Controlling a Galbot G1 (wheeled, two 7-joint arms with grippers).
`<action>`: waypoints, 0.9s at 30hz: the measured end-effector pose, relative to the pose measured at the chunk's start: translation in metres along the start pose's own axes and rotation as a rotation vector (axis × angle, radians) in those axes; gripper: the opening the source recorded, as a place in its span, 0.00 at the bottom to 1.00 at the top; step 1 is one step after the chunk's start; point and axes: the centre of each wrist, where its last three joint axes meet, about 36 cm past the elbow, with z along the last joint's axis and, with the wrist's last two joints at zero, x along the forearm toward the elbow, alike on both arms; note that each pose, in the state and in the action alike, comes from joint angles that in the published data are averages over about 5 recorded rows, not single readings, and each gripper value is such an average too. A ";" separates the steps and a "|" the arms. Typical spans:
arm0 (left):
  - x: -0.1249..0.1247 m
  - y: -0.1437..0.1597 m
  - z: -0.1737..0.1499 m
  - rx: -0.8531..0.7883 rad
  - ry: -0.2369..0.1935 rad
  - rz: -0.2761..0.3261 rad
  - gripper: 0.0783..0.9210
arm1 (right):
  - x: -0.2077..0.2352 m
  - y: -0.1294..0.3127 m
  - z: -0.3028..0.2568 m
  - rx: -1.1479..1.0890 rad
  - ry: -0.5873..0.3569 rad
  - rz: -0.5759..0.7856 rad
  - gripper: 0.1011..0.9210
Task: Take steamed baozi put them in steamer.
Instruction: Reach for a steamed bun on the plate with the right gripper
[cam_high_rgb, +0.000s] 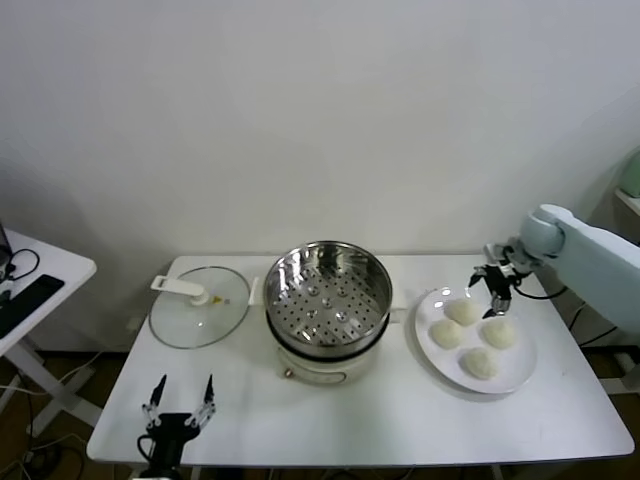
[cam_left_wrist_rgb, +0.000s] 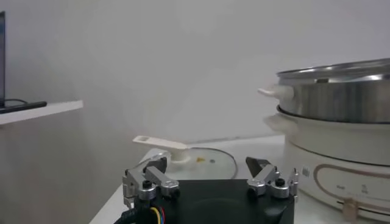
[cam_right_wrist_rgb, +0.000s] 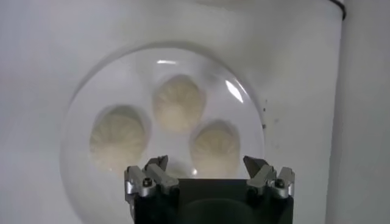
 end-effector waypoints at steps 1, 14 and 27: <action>0.000 0.000 0.001 0.000 0.001 0.000 0.88 | -0.003 -0.002 0.000 0.002 0.009 -0.005 0.88; -0.004 0.001 0.008 -0.005 0.017 0.000 0.88 | -0.045 -0.011 -0.001 -0.003 0.041 -0.019 0.88; -0.003 0.003 0.010 -0.024 0.021 0.008 0.88 | -0.069 -0.015 -0.001 -0.044 -0.003 0.011 0.88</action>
